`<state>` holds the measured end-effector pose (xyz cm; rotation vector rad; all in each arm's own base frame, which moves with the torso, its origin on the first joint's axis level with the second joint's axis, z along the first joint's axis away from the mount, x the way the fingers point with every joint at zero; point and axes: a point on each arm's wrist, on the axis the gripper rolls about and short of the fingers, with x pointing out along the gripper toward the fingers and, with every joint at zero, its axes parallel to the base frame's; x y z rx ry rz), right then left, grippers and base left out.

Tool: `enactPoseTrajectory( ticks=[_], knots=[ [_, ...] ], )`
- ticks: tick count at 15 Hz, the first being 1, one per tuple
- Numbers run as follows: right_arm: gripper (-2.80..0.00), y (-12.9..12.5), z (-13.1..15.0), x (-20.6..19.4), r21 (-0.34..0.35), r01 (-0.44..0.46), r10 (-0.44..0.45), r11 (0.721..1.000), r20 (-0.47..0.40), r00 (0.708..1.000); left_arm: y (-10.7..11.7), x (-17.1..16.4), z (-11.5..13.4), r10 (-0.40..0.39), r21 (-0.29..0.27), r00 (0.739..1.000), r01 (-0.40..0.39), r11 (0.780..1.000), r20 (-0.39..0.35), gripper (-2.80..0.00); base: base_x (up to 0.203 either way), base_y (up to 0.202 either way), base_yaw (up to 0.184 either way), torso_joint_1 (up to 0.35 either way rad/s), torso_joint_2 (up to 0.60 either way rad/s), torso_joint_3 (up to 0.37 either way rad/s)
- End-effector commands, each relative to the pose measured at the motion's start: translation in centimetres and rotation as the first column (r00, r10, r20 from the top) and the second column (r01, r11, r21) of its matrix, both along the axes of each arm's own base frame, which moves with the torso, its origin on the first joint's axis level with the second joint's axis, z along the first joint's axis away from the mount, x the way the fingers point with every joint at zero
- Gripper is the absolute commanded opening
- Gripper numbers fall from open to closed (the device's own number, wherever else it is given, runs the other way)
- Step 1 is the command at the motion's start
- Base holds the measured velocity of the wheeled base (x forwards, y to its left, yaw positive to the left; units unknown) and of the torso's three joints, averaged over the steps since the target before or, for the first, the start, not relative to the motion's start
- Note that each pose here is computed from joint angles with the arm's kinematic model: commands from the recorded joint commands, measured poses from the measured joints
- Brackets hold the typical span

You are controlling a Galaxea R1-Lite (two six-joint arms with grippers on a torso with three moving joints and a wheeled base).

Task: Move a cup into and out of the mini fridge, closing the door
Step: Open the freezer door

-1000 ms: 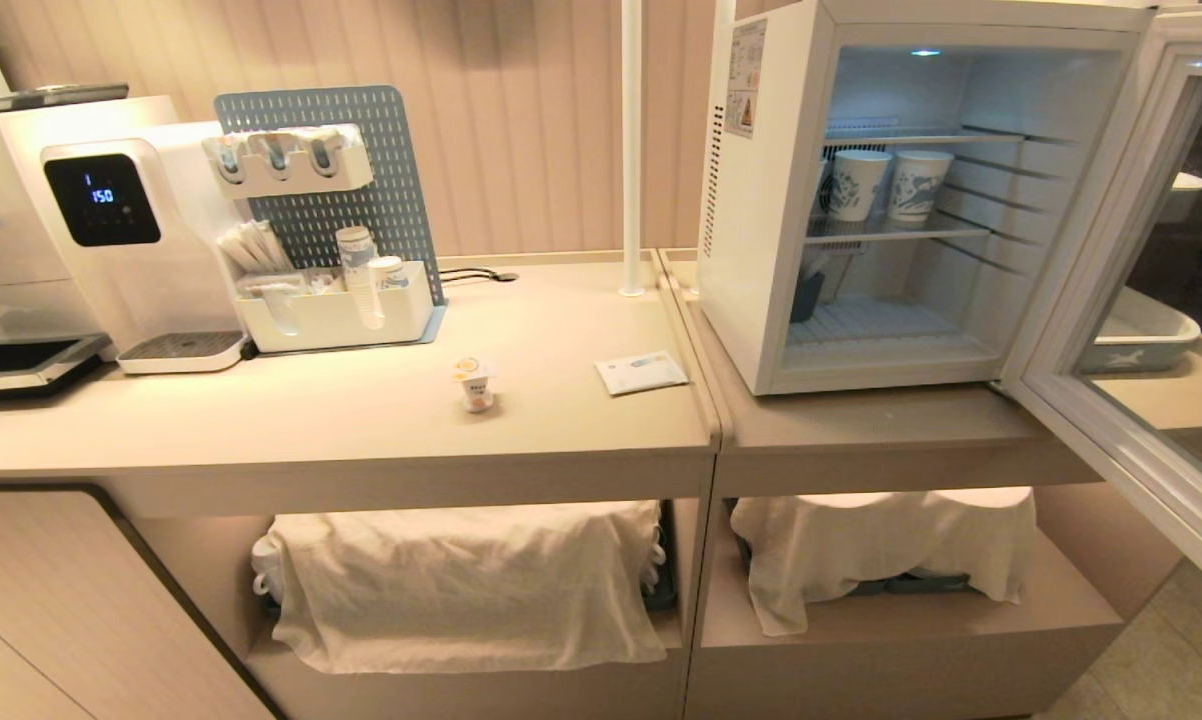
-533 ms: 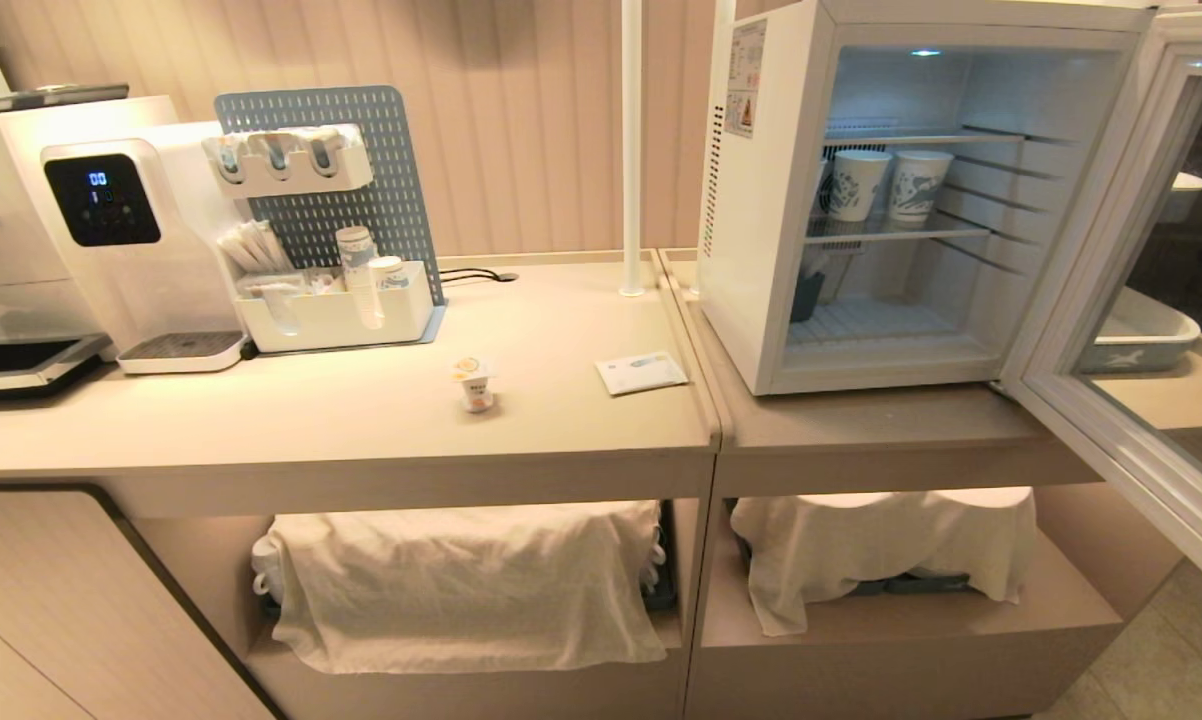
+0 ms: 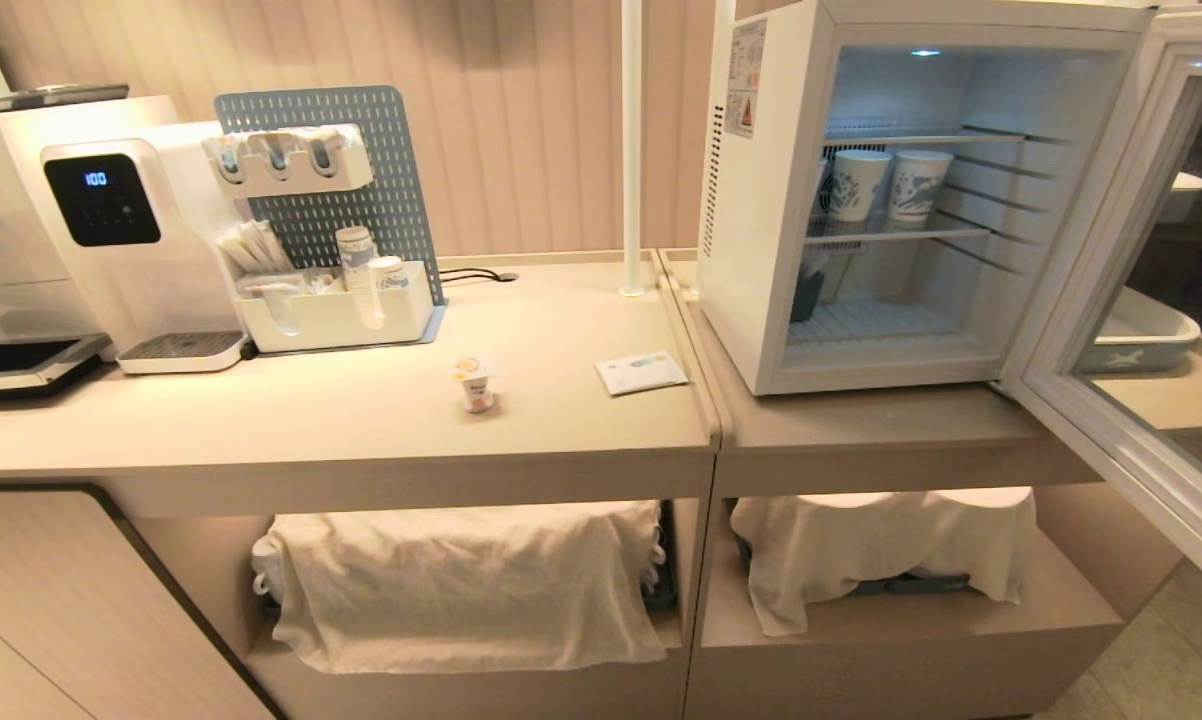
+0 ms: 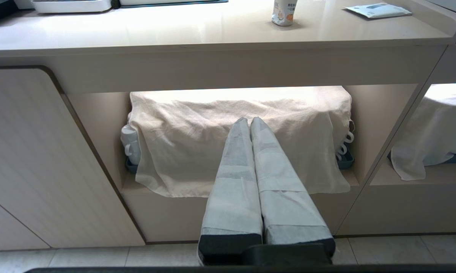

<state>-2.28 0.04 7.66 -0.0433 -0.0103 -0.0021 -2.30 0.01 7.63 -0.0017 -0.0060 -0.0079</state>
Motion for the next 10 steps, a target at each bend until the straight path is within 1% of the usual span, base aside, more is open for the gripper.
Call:
enactPoseTrajectory(
  ticks=[1,3,4,5,10],
  knots=[
    [-2.8,0.0,-0.26,0.05,0.0,0.0,0.0,1.0,-0.007,1.0,0.0,0.01,0.0,0.0,0.0,1.0,0.0,1.0,-0.001,-2.8,0.0,0.0,0.0,0.0,0.0,0.0],
    [-2.8,0.0,-0.26,0.05,-0.001,0.0,0.0,1.0,-0.007,1.0,0.0,0.01,0.0,0.0,0.0,1.0,0.0,1.0,-0.001,-2.8,0.0,0.0,0.0,0.0,0.0,0.0],
    [-2.8,0.0,-0.26,0.05,0.0,0.0,0.0,1.0,-0.007,1.0,0.0,0.01,0.01,0.0,0.0,1.0,0.0,1.0,0.0,-2.8,0.003,0.071,-0.007,0.004,0.0,0.005],
    [-2.8,0.0,-0.25,0.05,-0.001,0.0,0.0,1.0,-0.006,1.0,0.0,0.01,0.01,0.001,-0.001,1.0,-0.001,1.0,0.0,-2.8,0.002,0.13,-0.011,0.005,0.01,-0.002],
    [-2.8,0.0,-0.24,0.05,-0.003,0.0,0.0,1.0,-0.006,1.0,0.0,0.01,0.01,0.0,-0.001,1.0,0.0,1.0,0.0,-2.8,0.0,0.191,0.0,0.002,0.0,0.002]
  ],
)
